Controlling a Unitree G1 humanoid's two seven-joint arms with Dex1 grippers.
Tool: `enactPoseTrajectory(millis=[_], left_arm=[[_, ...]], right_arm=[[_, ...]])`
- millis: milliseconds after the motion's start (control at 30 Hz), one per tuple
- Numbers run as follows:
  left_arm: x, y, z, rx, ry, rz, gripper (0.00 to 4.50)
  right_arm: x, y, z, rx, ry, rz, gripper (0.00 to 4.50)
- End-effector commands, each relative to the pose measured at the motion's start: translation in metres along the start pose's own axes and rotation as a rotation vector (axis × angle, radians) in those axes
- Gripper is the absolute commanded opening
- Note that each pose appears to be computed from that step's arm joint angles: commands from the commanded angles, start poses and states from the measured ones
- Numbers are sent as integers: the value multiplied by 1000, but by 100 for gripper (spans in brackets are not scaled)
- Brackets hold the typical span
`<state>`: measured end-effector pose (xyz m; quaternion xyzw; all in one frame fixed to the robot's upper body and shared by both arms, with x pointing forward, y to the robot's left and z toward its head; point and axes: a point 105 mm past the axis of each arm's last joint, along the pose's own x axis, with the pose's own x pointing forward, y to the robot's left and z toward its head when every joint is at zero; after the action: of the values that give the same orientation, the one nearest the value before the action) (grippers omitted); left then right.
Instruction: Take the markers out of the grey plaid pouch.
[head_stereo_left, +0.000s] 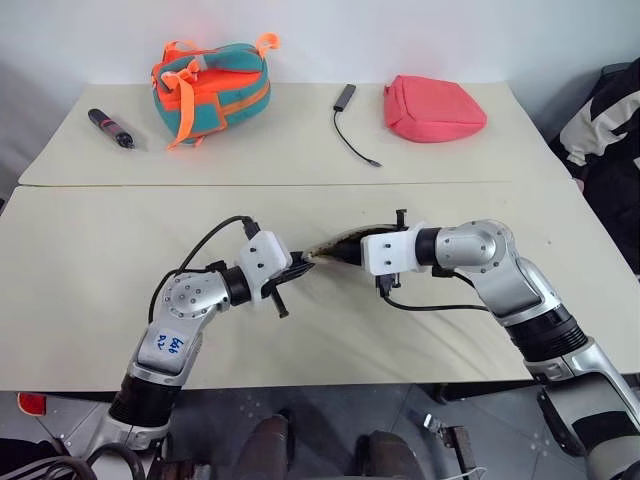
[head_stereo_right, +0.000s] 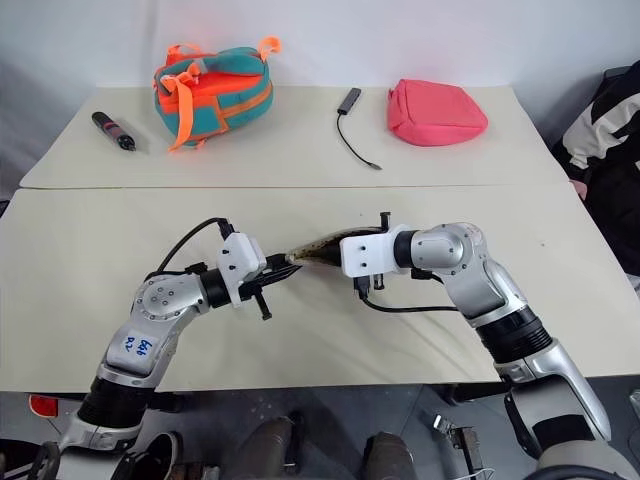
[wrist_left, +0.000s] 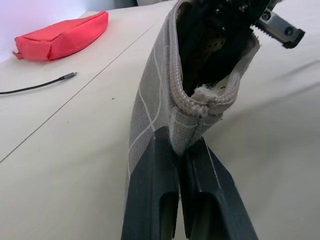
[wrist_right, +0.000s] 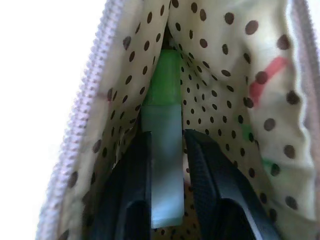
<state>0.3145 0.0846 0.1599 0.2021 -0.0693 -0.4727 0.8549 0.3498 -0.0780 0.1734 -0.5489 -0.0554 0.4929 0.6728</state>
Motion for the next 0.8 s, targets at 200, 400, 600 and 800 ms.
enactPoseTrajectory(millis=[200,400,600,800], left_arm=[[3,-24,32,-283,-119,-172,0],[-1,-28,39,-549,-170,-245,0],[-2,-35,10,-548,-63,-205,0],[1,-41,9,-528,-60,-193,0]], right_arm=[[-18,-13,11,-28,-3,110,103],[-38,-13,25,62,-24,251,103],[-38,15,8,102,72,380,103],[-20,32,-3,108,112,394,103]])
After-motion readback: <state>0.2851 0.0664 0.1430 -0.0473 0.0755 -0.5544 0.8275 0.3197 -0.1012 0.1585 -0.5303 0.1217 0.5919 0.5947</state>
